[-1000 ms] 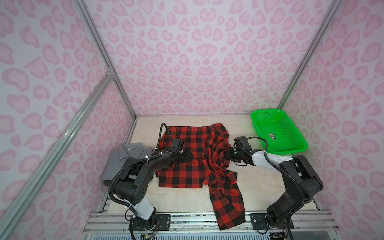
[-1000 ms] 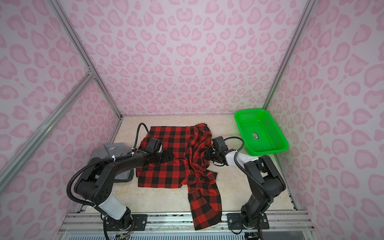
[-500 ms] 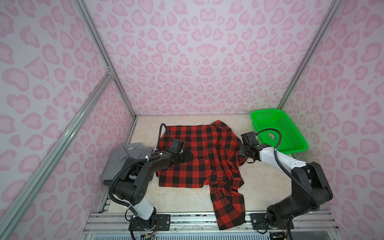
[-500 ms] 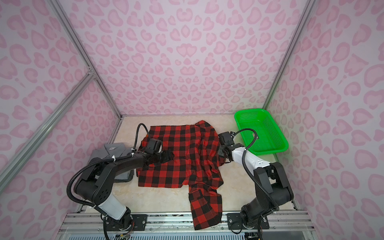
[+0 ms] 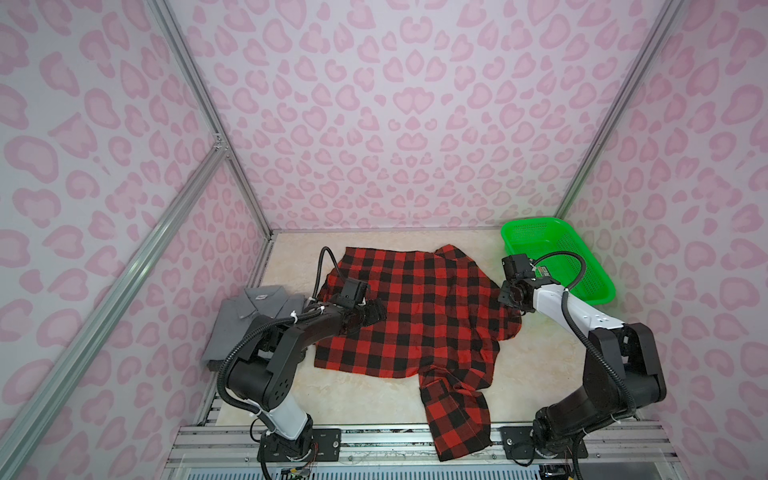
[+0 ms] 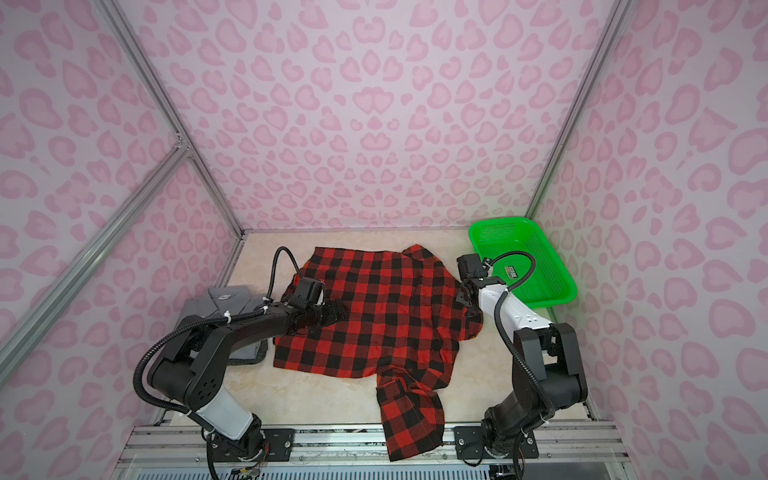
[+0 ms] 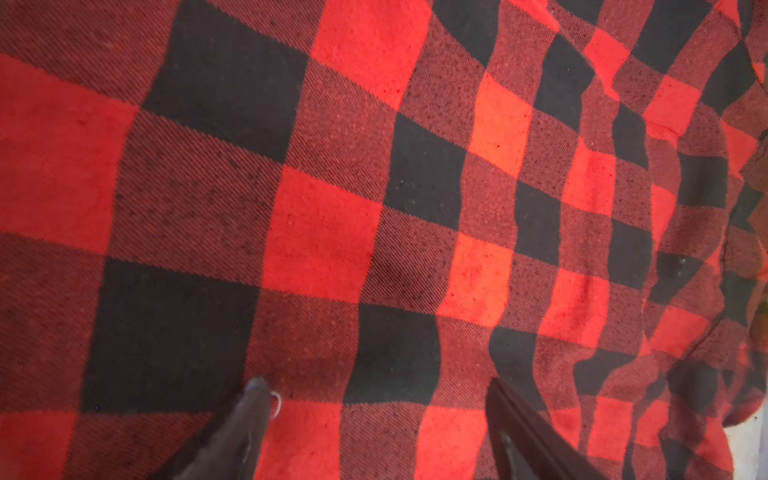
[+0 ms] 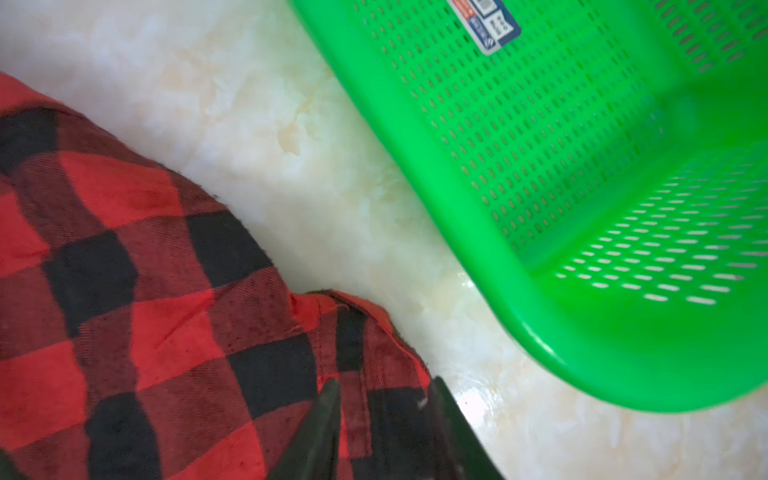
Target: Fold and stack the long sleeve shirts
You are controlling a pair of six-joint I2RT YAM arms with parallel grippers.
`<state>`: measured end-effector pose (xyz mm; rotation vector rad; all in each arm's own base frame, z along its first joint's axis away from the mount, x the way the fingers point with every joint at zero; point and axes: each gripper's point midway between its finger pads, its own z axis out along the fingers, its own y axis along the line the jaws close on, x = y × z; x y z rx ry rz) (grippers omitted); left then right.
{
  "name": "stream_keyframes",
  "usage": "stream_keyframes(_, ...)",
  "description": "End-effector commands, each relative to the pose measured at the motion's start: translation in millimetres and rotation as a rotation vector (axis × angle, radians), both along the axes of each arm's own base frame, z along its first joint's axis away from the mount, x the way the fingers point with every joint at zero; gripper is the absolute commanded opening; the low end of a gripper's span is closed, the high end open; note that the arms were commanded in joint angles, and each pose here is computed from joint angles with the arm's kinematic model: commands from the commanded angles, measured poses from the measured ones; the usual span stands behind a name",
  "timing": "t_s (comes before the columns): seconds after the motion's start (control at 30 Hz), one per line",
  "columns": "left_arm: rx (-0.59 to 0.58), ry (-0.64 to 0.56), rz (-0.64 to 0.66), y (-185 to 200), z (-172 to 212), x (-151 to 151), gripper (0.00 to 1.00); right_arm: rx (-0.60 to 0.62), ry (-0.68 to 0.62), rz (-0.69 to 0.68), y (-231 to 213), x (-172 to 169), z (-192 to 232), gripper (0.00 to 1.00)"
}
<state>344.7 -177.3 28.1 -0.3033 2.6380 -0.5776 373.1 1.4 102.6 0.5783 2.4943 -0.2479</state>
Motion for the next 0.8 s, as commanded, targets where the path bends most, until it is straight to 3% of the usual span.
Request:
stream_keyframes(0.0, 0.087, 0.198, 0.022, 21.0, -30.2, -42.6, 0.84, -0.032, -0.026, 0.008, 6.3, -9.8, 24.1, 0.42)
stream_keyframes(0.07, 0.084, 0.199, 0.019, 19.9, -30.1, -42.5, 0.84, 0.059, -0.055, 0.081, 31.1, -10.8, 28.4, 0.43)
stream_keyframes(0.17, 0.084, 0.194, 0.023, 20.1, -28.4, -40.0, 0.84, 0.291, -0.041, 0.173, 77.8, -16.1, 5.6, 0.43)
stream_keyframes(0.23, 0.083, 0.193, 0.021, 19.6, -27.4, -40.0, 0.84, 0.381, -0.003, 0.2, 100.1, -21.1, -15.6, 0.41)
stream_keyframes(0.47, 0.097, 0.199, 0.025, 23.7, -29.3, -43.0, 0.84, 0.437, 0.088, 0.214, 128.1, -19.6, -65.4, 0.39)
stream_keyframes(0.77, 0.093, 0.201, 0.034, 25.0, -32.6, -37.2, 0.85, 0.238, 0.156, 0.104, 71.9, 22.6, -94.3, 0.39)
